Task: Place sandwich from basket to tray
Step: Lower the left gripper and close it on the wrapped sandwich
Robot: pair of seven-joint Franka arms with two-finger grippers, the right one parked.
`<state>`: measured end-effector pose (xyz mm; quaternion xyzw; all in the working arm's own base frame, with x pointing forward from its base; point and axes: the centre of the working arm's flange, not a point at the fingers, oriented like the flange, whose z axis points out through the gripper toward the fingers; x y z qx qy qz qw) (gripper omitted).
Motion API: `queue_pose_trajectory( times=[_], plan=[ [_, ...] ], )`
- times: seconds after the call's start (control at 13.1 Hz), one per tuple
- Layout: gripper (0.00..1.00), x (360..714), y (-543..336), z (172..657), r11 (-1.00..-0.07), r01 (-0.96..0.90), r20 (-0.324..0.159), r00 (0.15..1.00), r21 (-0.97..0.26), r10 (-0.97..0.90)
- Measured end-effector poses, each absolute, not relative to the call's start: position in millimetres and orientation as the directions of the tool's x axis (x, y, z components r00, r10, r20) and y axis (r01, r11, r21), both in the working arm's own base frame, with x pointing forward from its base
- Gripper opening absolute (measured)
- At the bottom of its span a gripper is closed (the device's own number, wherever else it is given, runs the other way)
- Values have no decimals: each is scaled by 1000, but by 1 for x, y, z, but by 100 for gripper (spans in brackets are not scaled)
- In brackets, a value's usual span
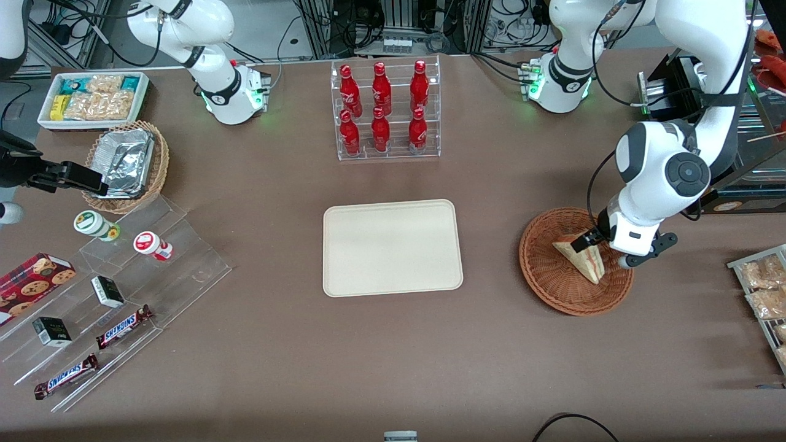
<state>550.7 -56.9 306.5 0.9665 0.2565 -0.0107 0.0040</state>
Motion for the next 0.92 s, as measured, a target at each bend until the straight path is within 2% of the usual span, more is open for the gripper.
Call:
queue_pose_trajectory(
  times=[0.23, 0.46, 0.69, 0.84, 0.92],
  plan=[
    [100, 551, -57, 293, -832, 555, -35, 831, -7, 555],
    [100, 555, -59, 275, -807, 591, -27, 807, 3, 590],
    [100, 553, -59, 253, -801, 598, -48, 800, -14, 598],
    [98, 552, -59, 248, -801, 599, -55, 799, -19, 599],
    [91, 552, -59, 249, -801, 599, -55, 799, -19, 599]
  ],
)
